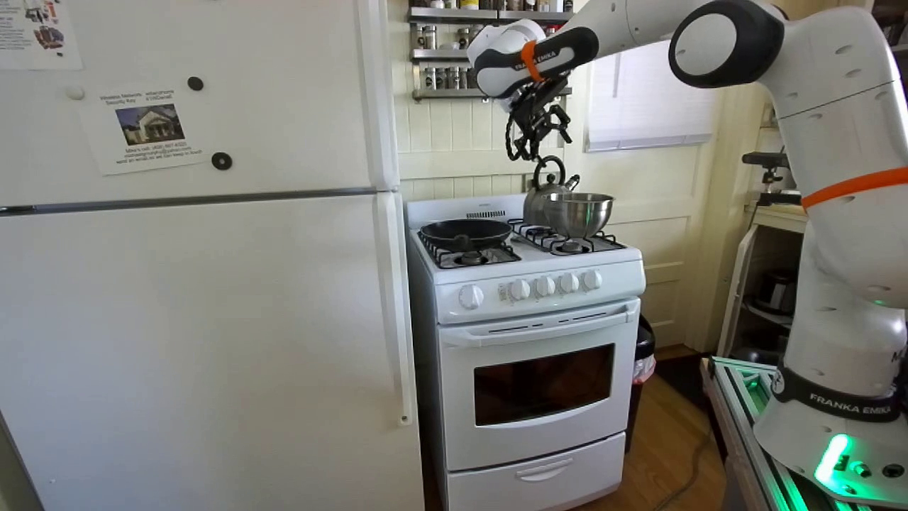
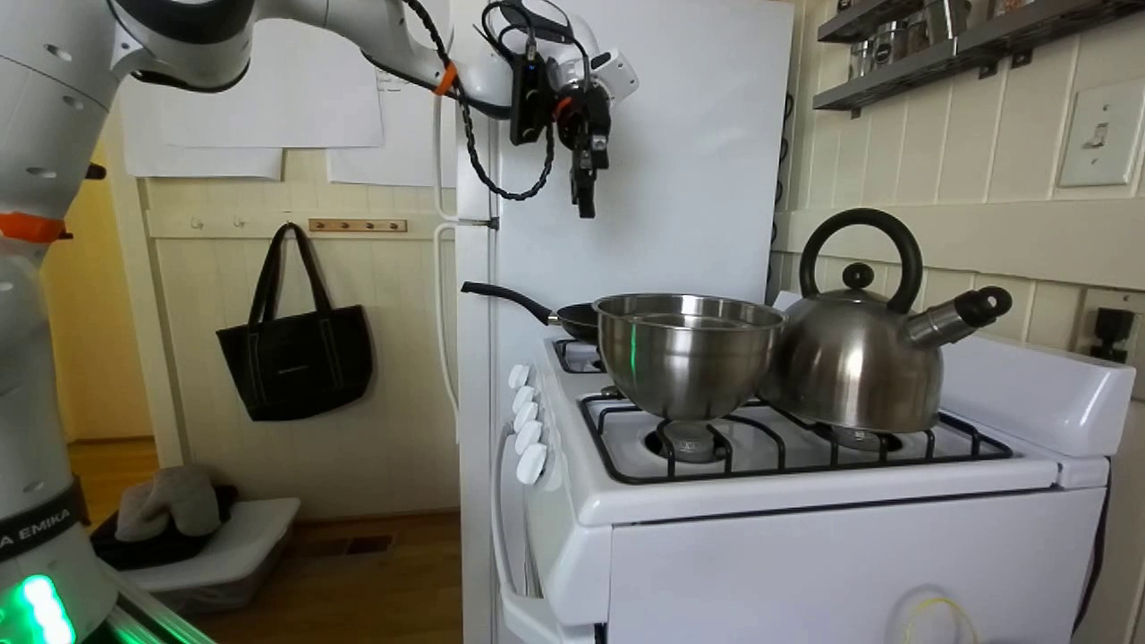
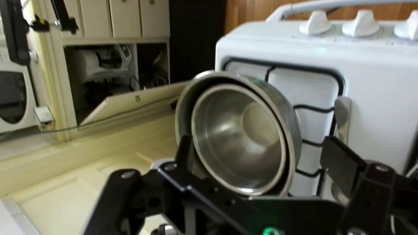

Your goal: Move the silver bowl and the pan away

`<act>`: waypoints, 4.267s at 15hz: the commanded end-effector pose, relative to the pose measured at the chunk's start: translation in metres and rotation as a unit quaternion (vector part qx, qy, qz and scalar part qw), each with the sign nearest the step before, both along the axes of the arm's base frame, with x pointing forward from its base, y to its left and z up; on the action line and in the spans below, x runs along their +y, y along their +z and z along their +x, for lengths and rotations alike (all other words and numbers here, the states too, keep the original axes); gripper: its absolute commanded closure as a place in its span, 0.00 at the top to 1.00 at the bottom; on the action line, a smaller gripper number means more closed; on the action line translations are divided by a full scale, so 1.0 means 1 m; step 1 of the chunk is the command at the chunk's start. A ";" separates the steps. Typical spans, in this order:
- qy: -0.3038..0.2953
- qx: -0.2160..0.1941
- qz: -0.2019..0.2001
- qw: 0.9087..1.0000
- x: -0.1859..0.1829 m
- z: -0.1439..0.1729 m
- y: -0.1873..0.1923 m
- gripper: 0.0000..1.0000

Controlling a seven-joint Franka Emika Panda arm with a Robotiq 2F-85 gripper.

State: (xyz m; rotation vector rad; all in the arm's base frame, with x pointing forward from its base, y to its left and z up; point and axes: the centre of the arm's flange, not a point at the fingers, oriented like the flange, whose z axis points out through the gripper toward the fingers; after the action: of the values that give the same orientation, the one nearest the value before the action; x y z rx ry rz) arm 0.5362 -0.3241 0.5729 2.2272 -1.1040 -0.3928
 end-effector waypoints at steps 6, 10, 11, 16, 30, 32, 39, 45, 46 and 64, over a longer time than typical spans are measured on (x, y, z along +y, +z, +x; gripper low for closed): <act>-0.077 0.013 0.208 0.975 0.049 -0.009 0.000 1.00; -0.097 0.009 0.179 0.979 0.078 0.006 -0.021 1.00; -0.101 0.001 0.206 0.973 0.064 -0.006 -0.012 1.00; -0.097 0.014 0.189 0.977 0.078 0.005 -0.021 1.00; -0.356 -0.132 0.408 0.830 0.115 0.049 -0.080 1.00; -0.345 -0.095 0.439 0.824 0.120 0.057 -0.091 1.00; -0.302 -0.211 0.377 0.850 0.121 0.072 -0.092 1.00; -0.299 -0.276 0.307 0.860 0.121 0.102 -0.115 1.00; -0.300 -0.275 0.291 0.866 0.115 0.099 -0.119 1.00; -0.305 -0.215 0.287 0.882 0.116 0.110 -0.185 1.00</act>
State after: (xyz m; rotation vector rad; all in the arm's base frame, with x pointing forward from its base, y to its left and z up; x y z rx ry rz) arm 0.6420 -0.2131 0.3930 2.4773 -2.1880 -0.5613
